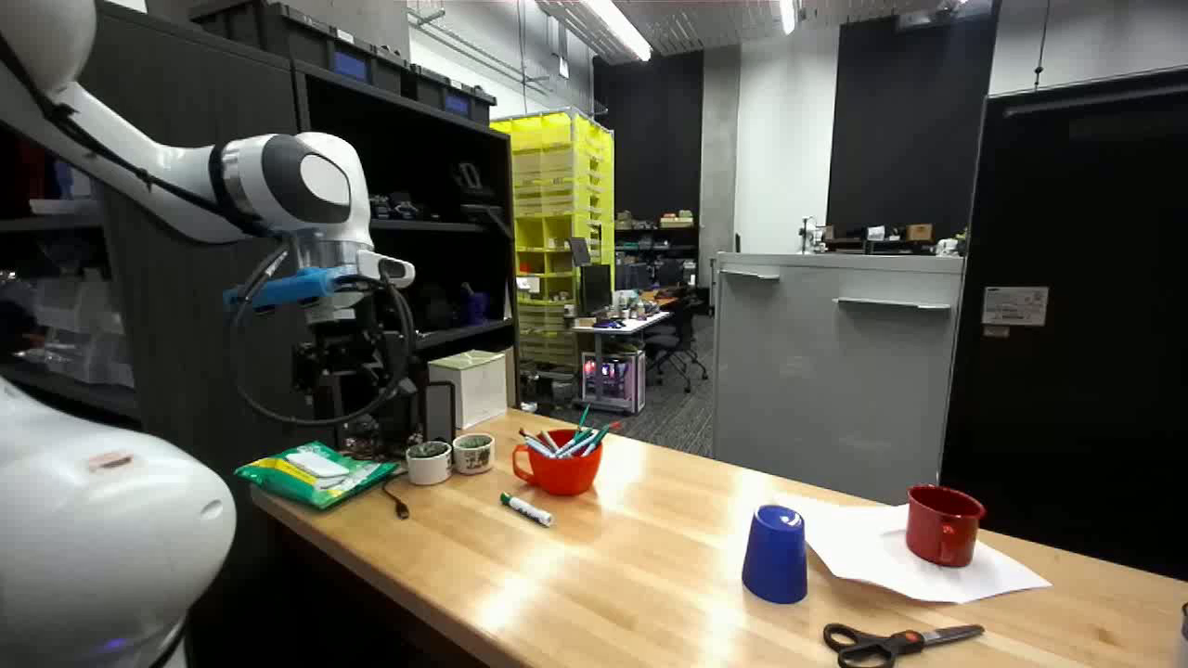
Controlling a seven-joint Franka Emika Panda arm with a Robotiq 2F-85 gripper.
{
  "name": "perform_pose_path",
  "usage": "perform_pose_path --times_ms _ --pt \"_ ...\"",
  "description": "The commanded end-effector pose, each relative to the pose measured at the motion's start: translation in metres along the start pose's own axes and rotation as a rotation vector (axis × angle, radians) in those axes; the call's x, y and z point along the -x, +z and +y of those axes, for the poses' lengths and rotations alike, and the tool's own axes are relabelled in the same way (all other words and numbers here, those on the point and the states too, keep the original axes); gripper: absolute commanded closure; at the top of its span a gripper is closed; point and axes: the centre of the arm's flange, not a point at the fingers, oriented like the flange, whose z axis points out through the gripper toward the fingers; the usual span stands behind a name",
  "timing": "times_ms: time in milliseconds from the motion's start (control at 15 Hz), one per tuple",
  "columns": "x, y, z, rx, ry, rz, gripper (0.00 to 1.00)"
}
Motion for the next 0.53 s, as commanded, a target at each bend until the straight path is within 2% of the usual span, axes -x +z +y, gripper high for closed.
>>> perform_pose_path --times_ms 0,467 --pt "0.0 0.0 0.0 0.0 0.0 0.0 0.0" --pt "-0.002 -0.0005 0.0072 -0.002 0.027 0.019 0.0"
